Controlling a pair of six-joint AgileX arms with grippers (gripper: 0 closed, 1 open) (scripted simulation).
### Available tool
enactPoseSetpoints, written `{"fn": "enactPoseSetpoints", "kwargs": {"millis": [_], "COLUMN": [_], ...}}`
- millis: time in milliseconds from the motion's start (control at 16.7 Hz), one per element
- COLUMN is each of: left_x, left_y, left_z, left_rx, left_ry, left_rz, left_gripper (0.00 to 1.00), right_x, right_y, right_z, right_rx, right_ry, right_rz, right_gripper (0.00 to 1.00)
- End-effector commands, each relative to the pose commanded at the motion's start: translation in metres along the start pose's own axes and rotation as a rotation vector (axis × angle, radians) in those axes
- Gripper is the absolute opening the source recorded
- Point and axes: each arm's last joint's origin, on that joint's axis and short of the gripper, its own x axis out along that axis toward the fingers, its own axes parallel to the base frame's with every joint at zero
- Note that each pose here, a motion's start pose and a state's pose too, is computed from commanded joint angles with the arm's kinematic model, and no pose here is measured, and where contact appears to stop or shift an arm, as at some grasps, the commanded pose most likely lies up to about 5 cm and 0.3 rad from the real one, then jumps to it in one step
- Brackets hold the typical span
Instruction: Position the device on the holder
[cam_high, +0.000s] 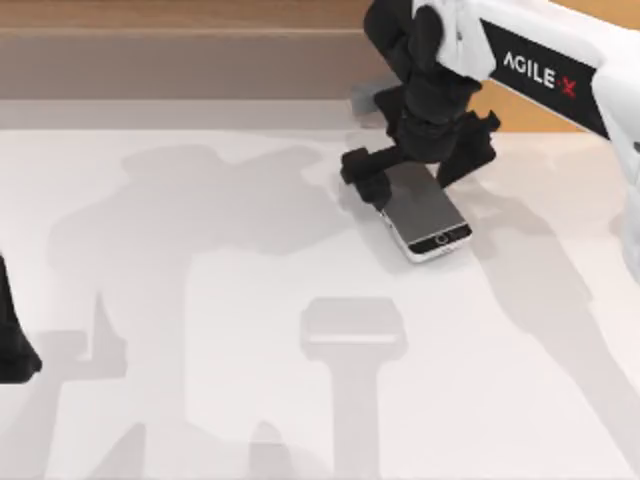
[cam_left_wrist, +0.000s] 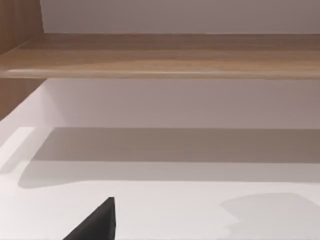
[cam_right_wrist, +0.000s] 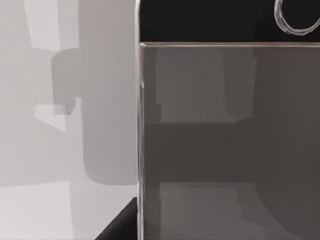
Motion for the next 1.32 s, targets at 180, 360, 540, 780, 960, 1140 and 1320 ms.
{"fn": "enactPoseSetpoints", "kwargs": {"millis": [180,360,540,780,960,1140,1320], "left_x": [0.0,0.0,0.0,0.0,0.0,0.0,0.0], "left_y": [0.0,0.0,0.0,0.0,0.0,0.0,0.0], "left_z": [0.0,0.0,0.0,0.0,0.0,0.0,0.0], "left_rx": [0.0,0.0,0.0,0.0,0.0,0.0,0.0], "left_ry": [0.0,0.0,0.0,0.0,0.0,0.0,0.0], "left_rz": [0.0,0.0,0.0,0.0,0.0,0.0,0.0], "left_gripper": [1.0,1.0,1.0,1.0,1.0,1.0,1.0], "right_x": [0.002,-0.018,-0.039,-0.059,-0.071,-0.079,-0.085], "right_y": [0.0,0.004,0.011,0.009,-0.003,-0.02,-0.039], "right_z": [0.0,0.002,-0.005,-0.029,-0.055,-0.087,-0.119], "right_rx": [0.001,0.001,0.011,0.06,0.124,0.198,0.277], "right_ry": [0.004,-0.054,-0.106,-0.162,-0.216,-0.29,-0.384], "right_rz": [0.0,0.001,-0.003,-0.025,-0.052,-0.085,-0.124], "right_gripper": [0.0,0.0,0.0,0.0,0.0,0.0,0.0]}}
